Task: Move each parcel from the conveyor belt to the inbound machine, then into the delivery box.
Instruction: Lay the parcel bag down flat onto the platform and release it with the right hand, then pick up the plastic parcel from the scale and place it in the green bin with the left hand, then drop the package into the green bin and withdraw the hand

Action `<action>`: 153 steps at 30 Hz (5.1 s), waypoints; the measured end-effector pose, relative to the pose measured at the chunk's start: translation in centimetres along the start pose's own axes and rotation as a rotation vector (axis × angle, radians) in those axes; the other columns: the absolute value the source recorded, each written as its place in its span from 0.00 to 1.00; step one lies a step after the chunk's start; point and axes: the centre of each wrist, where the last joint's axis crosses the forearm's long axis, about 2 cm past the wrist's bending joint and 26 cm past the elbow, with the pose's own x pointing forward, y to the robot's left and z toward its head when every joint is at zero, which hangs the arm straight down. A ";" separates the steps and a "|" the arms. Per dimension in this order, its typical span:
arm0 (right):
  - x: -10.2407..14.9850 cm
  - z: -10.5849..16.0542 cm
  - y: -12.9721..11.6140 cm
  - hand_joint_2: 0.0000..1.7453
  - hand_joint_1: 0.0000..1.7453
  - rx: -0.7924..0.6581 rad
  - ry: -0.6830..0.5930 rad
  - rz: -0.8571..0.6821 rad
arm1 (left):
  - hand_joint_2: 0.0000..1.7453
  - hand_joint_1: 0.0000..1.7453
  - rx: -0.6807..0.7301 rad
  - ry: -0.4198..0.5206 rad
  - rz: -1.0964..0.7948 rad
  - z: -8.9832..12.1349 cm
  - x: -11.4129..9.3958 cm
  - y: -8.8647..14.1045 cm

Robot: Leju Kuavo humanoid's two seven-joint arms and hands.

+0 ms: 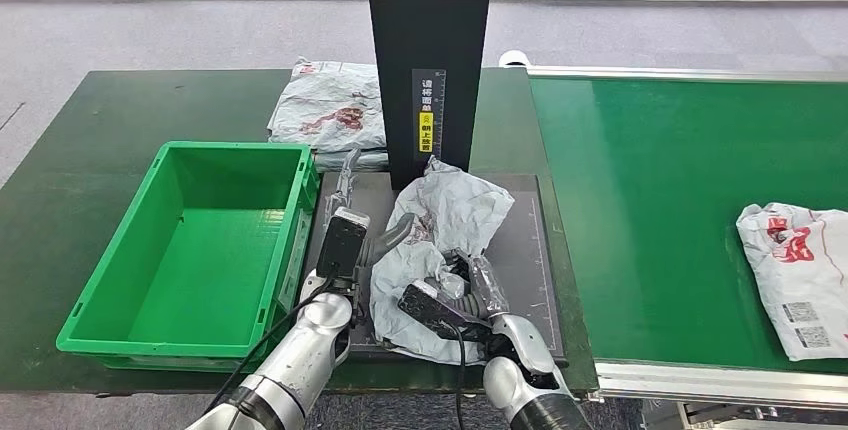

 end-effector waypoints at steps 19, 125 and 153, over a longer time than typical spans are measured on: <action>-1.4 1.4 -0.8 0.00 0.00 -0.411 -0.175 -0.258 | 1.00 0.00 0.063 -0.038 -0.019 0.2 0.0 0.9; -0.8 10.1 -8.2 1.00 0.00 -1.051 -0.247 -0.372 | 1.00 0.00 0.048 0.591 -1.717 1.5 -0.8 24.2; -3.4 8.7 -6.6 1.00 0.00 -0.937 -0.148 -0.445 | 1.00 0.00 0.304 -0.063 -0.244 -1.7 3.1 17.7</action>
